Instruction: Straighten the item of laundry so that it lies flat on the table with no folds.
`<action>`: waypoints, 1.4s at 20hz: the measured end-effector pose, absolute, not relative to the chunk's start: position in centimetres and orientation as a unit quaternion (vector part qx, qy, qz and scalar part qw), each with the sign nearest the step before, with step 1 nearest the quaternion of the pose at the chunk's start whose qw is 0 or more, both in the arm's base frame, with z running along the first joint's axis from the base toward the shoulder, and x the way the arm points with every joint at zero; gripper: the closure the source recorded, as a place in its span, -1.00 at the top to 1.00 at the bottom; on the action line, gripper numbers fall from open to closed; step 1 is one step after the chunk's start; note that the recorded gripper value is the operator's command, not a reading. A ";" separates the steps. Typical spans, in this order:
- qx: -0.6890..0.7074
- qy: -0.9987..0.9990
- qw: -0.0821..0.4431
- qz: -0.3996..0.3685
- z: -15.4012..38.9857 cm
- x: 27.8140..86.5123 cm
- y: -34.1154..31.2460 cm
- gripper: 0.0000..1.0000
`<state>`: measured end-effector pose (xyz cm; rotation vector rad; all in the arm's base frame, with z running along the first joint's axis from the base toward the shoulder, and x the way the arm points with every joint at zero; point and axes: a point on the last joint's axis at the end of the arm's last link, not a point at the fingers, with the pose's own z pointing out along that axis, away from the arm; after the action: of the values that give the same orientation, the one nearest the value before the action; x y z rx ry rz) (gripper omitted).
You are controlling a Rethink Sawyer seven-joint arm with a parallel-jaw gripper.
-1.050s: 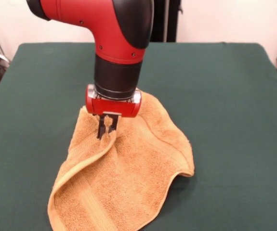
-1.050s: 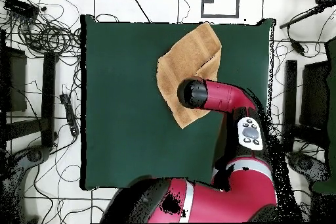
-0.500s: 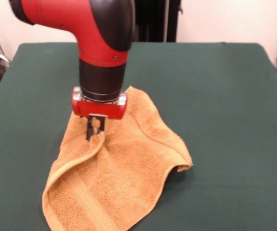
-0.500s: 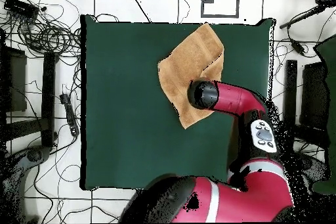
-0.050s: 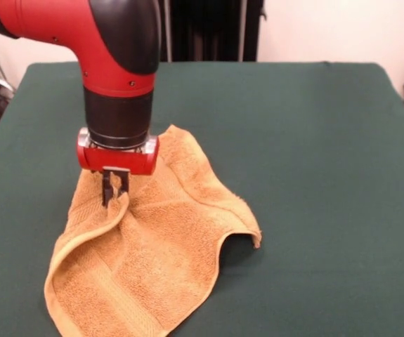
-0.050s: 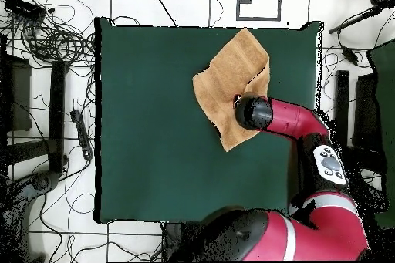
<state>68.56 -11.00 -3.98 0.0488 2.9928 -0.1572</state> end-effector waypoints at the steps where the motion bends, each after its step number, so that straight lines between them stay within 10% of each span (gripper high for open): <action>1: 0.015 0.996 0.073 -0.051 -4.0 68.6 -11.0 -1.00; 28: -0.017 0.994 0.079 -0.071 -4.1 68.3 -9.9 -1.00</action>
<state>68.33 -9.89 -4.05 -0.0523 2.9763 -0.2128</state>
